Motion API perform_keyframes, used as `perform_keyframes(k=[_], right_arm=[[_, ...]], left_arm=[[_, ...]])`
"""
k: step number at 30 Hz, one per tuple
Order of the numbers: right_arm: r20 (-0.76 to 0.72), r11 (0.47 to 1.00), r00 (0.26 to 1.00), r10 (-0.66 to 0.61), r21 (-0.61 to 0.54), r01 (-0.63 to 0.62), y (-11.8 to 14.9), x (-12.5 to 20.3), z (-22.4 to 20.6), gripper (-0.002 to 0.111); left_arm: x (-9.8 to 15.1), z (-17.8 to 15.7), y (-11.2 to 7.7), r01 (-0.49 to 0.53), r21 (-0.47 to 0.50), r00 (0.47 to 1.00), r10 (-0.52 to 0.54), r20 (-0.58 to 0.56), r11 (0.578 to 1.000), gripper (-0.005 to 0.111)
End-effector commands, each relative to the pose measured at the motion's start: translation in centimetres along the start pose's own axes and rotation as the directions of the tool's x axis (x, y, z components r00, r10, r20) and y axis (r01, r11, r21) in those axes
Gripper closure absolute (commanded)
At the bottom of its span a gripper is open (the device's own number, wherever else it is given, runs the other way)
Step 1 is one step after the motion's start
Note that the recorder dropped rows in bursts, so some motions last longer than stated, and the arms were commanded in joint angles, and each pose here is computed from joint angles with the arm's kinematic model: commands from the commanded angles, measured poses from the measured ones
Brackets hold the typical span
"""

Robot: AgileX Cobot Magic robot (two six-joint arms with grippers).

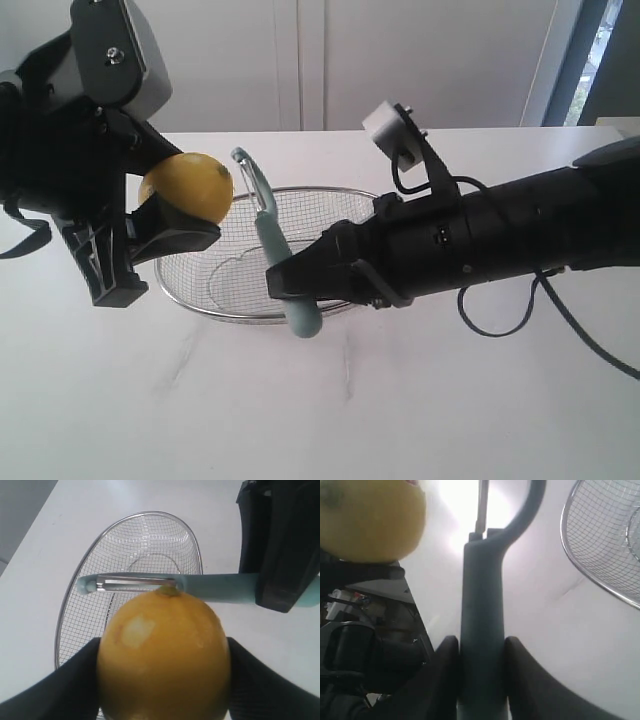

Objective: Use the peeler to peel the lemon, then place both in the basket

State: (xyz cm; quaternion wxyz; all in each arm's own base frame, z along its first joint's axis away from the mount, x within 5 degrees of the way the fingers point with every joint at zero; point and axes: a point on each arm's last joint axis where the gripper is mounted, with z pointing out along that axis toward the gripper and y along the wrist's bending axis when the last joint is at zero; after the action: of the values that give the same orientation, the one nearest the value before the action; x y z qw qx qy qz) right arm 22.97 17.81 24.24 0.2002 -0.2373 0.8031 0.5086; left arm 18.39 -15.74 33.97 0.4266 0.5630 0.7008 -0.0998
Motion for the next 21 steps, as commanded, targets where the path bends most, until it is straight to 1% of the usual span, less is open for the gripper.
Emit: perform_keyframes(k=[1,5,10,13,21], right_arm=[[-0.018,0.999,1.0,-0.015,-0.034,0.014,0.5,0.4,0.9,0.108],[-0.036,0.999,0.999,-0.002,-0.054,0.0,0.5,0.7,1.9,0.108],[-0.033,0.997,0.999,0.01,-0.075,-0.012,0.6,0.6,2.0,0.108],[-0.035,0.994,0.999,0.01,-0.11,-0.014,0.9,0.6,2.0,0.108],[-0.027,0.995,1.0,0.004,-0.1,-0.007,0.8,0.6,1.9,0.108]], left_arm=[[-0.1,-0.3,-0.1,0.018,0.001,1.0,-0.018,0.011,1.0,0.107],[-0.1,-0.3,-0.1,0.018,0.001,1.0,-0.018,0.011,1.0,0.107],[-0.1,-0.3,-0.1,0.018,0.001,1.0,-0.018,0.011,1.0,0.107],[-0.1,-0.3,-0.1,0.018,0.001,1.0,-0.018,0.011,1.0,0.107],[0.0,-0.3,-0.1,0.018,0.003,1.0,-0.018,0.009,1.0,0.107]])
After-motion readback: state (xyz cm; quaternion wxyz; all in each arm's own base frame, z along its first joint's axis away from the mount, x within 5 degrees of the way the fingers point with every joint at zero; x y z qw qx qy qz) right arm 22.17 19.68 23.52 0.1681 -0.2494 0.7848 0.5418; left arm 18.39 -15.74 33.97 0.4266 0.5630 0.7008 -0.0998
